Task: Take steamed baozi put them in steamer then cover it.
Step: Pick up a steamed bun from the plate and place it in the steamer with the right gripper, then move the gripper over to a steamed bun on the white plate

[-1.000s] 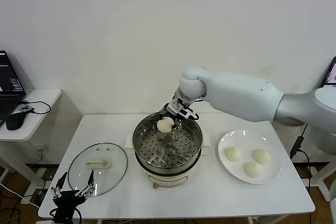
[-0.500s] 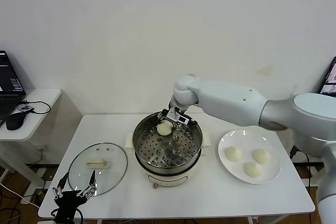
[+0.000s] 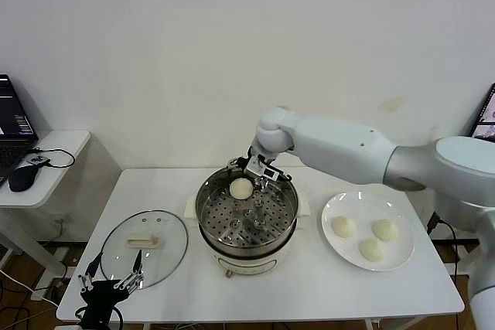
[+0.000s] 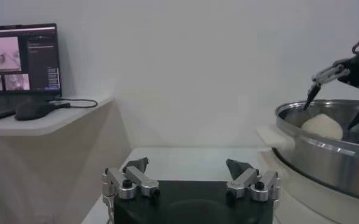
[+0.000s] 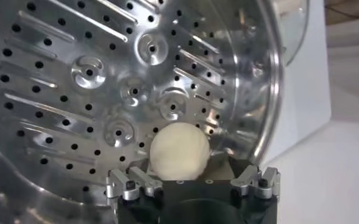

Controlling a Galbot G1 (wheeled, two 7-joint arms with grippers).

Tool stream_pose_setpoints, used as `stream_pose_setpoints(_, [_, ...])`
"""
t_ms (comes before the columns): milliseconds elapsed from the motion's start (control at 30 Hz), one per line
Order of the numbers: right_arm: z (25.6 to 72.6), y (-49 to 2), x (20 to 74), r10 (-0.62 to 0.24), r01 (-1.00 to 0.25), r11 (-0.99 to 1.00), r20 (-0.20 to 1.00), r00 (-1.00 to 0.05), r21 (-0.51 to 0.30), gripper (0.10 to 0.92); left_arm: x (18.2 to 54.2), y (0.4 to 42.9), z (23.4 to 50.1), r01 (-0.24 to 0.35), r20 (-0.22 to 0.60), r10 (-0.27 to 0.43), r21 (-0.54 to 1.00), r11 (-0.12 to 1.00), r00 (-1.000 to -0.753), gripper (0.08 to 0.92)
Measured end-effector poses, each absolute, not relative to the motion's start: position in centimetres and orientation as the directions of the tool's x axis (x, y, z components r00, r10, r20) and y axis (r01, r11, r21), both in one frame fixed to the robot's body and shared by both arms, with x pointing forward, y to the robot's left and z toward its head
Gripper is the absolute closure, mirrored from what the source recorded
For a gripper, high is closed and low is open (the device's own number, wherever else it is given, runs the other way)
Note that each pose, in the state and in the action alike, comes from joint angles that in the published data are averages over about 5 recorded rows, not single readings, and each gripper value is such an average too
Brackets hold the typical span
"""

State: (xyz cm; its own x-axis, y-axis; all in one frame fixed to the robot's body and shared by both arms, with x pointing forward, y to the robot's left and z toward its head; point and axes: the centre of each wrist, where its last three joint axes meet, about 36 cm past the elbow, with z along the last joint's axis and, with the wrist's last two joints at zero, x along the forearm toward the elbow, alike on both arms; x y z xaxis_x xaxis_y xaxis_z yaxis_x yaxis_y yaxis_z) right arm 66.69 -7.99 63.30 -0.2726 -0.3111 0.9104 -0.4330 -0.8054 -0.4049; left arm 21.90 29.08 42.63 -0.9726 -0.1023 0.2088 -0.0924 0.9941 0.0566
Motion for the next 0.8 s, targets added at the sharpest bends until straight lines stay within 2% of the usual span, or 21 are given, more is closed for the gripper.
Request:
stream_pose_setpoints(200, [67.0, -12.3, 65.8, -0.277, -0.586, -0.683, 0.897, -0.343, -0.435, 0.2, 22.0, 29.1, 43.0, -0.087, 0.211, -0.098, 0.063, 0.994, -0.973, 0.177])
stream_pose_setpoints(367, [68.1, -16.7, 64.3, -0.241, -0.702, -0.554, 0.893, -0.379, -0.447, 0.2, 22.1, 29.4, 43.5, -0.087, 0.201, -0.1, 0.072, 0.994, -0.974, 0.177])
stream_pose_setpoints(567, [67.5, -22.5, 62.2, -0.183, -0.803, -0.401, 0.897, -0.401, -0.441, 0.2, 22.5, 29.6, 43.8, -0.082, 0.193, -0.097, 0.08, 0.993, -0.976, 0.177])
stream_pose_setpoints(800, [64.2, -28.6, 60.1, -0.125, -0.882, -0.25, 0.916, -0.38, -0.4, 0.199, 22.7, 29.9, 43.6, -0.08, 0.196, -0.097, 0.094, 0.992, -0.976, 0.177])
